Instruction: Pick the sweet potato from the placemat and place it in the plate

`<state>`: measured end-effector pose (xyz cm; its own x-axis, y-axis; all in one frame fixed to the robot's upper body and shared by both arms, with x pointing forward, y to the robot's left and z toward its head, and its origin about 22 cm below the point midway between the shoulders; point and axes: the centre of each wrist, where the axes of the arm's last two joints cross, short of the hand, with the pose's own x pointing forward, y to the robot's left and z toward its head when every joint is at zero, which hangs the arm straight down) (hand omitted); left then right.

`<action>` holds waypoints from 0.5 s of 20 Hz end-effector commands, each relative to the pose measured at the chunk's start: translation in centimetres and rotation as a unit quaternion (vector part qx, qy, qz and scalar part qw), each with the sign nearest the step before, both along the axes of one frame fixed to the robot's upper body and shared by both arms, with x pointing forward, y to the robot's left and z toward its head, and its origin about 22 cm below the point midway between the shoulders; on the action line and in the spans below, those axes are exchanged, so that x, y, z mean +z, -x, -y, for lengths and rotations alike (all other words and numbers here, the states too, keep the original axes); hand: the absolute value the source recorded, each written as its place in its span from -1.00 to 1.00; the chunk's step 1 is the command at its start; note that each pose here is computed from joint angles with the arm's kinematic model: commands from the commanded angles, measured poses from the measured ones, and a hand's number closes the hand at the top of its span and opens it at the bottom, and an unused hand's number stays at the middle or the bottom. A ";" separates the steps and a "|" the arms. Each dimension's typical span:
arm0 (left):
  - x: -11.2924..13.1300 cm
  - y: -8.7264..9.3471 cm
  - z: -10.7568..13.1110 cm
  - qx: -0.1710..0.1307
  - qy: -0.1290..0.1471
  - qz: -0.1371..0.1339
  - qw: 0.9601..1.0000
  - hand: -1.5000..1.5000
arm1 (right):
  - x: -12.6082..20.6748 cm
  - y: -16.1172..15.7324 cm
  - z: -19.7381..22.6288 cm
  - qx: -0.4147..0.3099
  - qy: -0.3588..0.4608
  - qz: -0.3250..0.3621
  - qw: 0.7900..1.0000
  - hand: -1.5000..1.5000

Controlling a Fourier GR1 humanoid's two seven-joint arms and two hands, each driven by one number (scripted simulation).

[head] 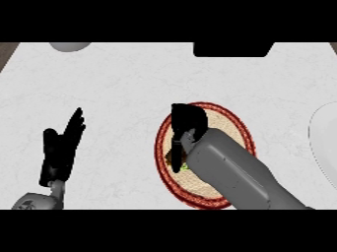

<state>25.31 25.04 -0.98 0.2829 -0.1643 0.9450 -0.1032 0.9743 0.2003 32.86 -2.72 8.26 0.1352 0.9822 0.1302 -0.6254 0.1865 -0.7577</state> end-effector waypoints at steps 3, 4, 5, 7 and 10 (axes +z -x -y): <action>0.9 0.2 -0.3 0.002 -0.004 0.001 1.000 0.00 | 0.7 -1.0 -1.5 -0.025 0.075 -0.049 0.996 -1.00; 0.3 0.6 -0.8 0.001 0.005 -0.003 1.000 0.00 | -1.3 0.5 -1.2 -0.023 0.077 -0.049 0.996 -1.00; 0.1 0.4 -0.1 0.006 0.001 0.003 1.000 0.00 | 0.1 -0.8 -0.4 -0.024 0.077 -0.058 0.995 -1.00; -1.8 1.0 0.2 0.006 -0.001 -0.004 1.000 0.00 | -0.8 -0.4 -1.0 -0.015 0.077 -0.073 0.994 -1.00; 0.0 1.8 0.8 -0.001 0.002 0.002 1.000 0.00 | -1.1 -1.0 -0.5 -0.018 0.084 -0.073 0.994 -1.00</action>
<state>24.48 24.96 -1.39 0.2833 -0.1648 0.9448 -0.1063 0.9736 0.2018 33.15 -2.36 7.17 0.1235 0.9883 0.0894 -0.6874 0.1502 -0.7106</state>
